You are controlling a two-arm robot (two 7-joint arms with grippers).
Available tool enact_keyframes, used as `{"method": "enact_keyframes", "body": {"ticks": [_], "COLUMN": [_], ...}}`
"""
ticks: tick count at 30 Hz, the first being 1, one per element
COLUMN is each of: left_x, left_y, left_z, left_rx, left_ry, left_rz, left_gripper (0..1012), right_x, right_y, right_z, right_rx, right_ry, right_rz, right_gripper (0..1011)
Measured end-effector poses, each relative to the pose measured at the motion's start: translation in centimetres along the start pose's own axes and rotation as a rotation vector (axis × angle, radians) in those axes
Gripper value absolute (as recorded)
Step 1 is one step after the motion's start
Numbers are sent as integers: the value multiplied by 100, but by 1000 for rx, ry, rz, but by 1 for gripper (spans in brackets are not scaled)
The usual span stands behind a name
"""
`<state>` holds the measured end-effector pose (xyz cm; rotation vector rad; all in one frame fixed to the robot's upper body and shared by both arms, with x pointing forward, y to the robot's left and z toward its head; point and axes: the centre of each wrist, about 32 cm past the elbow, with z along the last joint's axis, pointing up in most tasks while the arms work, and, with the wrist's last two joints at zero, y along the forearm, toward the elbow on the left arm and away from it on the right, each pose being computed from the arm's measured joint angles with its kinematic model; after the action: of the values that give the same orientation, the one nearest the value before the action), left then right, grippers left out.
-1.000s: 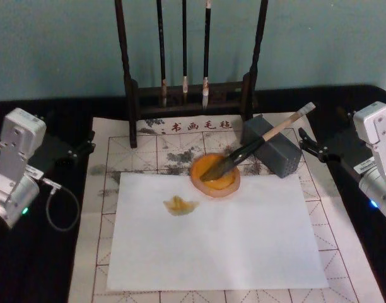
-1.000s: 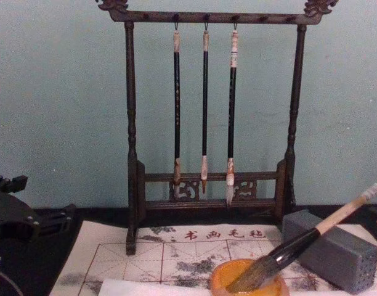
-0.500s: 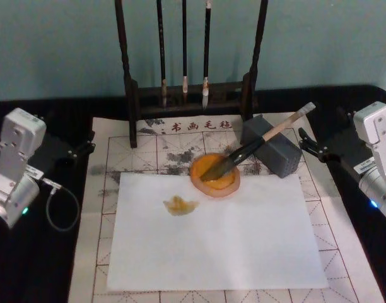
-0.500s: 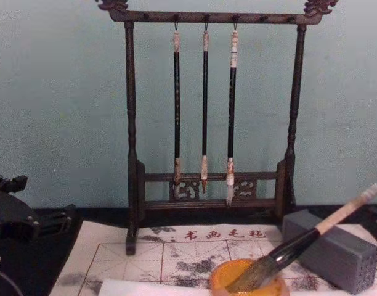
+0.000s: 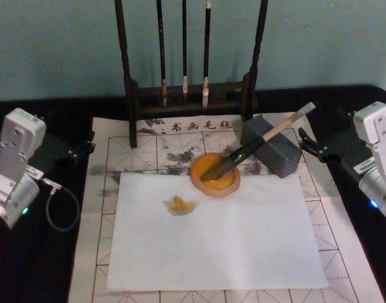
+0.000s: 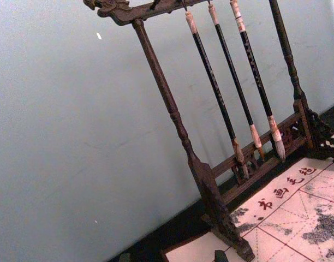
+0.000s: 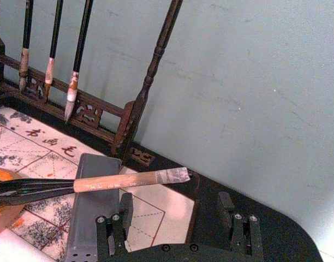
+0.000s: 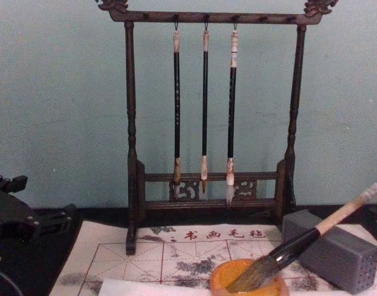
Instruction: Pick up the brush from the inkstone, write on the paper, then place the brush back to its original position.
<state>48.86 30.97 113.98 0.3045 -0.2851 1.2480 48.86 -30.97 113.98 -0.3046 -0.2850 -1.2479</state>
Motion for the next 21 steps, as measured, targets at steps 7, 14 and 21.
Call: {"method": "enact_keyframes", "body": {"ticks": [7,14,21], "left_x": [0,0,0], "left_y": [0,0,0], "left_z": [0,0,0], "left_rx": [0,0,0], "left_ry": [0,0,0], "left_rz": [0,0,0], "left_gripper": [1001,1001,1001], "right_x": [0,0,0], "right_y": [0,0,0], "right_z": [0,0,0], "right_rx": [0,0,0], "right_ry": [0,0,0], "right_rz": [0,0,0], "right_gripper": [1000,1000,1000]}}
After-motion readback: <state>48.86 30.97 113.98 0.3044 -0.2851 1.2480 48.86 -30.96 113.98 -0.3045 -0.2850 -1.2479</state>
